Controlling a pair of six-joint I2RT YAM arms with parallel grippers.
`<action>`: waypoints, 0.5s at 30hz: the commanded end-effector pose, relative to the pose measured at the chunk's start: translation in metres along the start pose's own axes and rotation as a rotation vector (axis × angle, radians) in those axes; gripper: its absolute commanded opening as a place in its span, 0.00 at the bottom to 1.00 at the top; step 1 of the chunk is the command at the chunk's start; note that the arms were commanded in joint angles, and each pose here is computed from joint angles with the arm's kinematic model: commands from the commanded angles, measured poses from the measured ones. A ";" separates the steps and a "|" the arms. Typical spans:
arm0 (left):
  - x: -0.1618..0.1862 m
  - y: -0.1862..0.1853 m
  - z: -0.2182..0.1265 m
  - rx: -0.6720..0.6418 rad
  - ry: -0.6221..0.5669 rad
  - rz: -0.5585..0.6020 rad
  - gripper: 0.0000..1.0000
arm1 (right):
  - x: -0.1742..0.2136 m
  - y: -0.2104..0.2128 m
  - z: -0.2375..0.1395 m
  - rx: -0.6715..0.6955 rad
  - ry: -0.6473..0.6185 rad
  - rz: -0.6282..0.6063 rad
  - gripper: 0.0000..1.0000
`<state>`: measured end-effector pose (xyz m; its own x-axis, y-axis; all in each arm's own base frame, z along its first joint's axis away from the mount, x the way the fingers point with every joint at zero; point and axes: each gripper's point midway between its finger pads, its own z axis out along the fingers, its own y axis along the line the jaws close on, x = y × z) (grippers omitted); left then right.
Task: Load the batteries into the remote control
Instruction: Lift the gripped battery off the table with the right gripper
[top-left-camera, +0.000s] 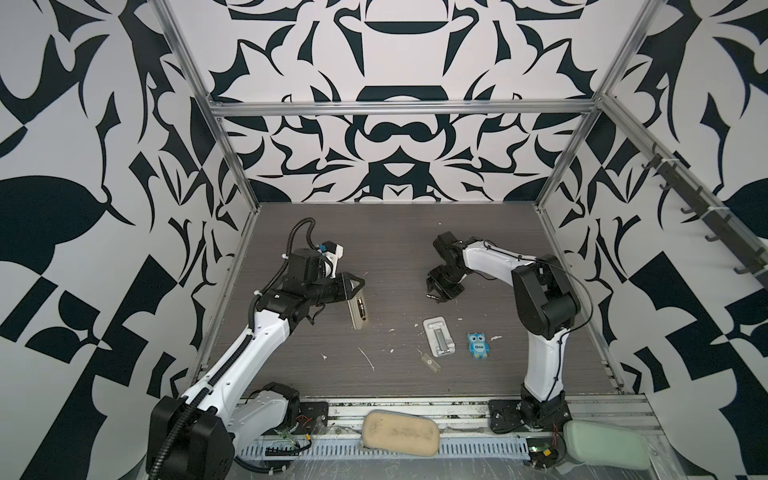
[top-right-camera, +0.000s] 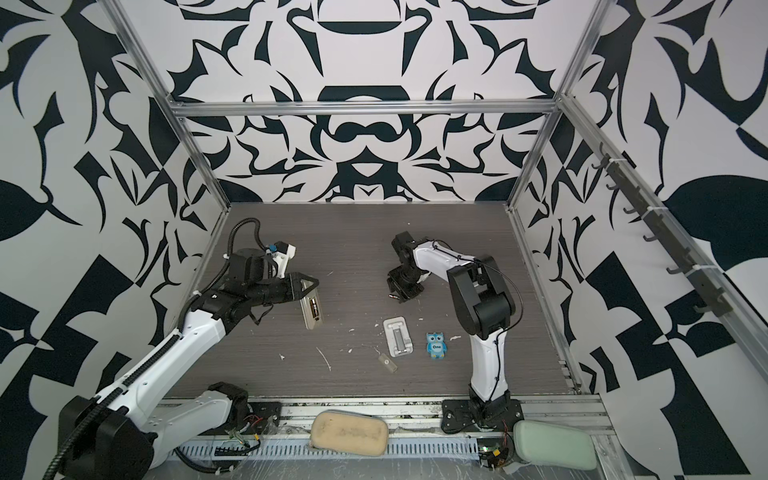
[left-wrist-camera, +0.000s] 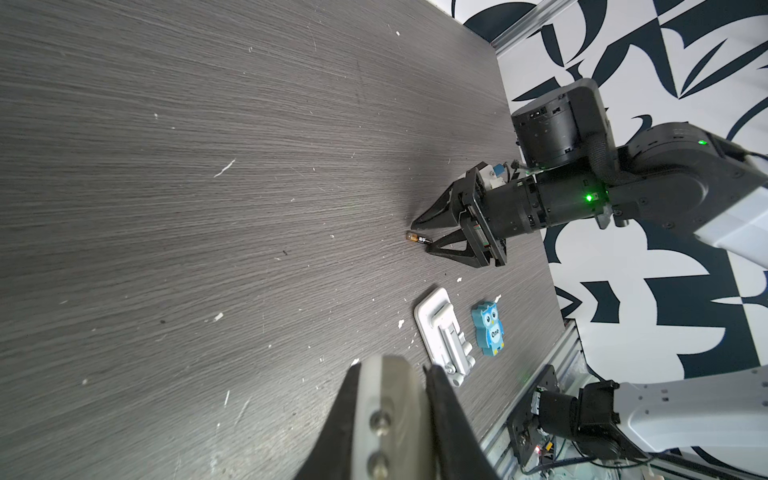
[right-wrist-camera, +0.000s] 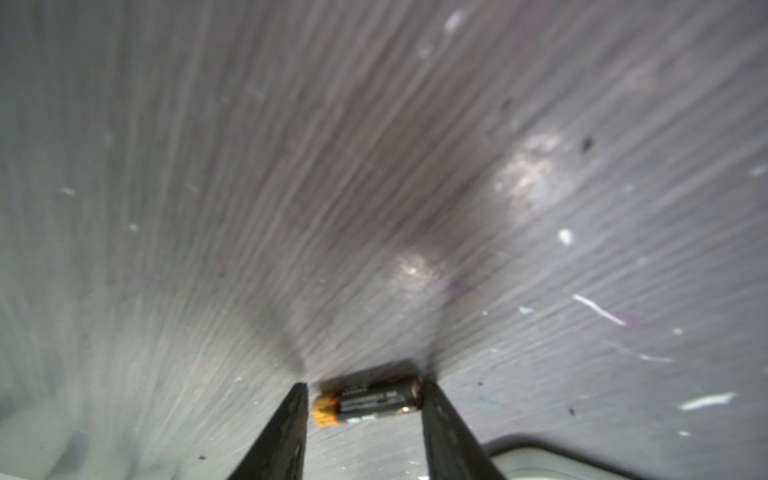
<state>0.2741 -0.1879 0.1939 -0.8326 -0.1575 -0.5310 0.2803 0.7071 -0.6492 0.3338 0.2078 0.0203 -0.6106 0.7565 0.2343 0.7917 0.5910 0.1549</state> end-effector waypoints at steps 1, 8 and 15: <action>-0.006 -0.002 -0.002 -0.002 -0.013 0.016 0.00 | -0.010 -0.015 0.018 0.097 -0.034 -0.042 0.39; -0.009 0.001 0.001 -0.015 -0.020 0.012 0.00 | -0.017 -0.019 0.026 0.180 -0.053 -0.166 0.22; -0.006 0.009 0.005 -0.030 -0.027 -0.005 0.00 | -0.038 -0.012 0.013 0.261 -0.139 -0.371 0.06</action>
<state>0.2802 -0.1858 0.1894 -0.8297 -0.1687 -0.5321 0.2624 0.7235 -0.6385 0.3393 0.2036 0.0179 -0.7902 0.5834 0.1875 0.6028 0.7951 0.0666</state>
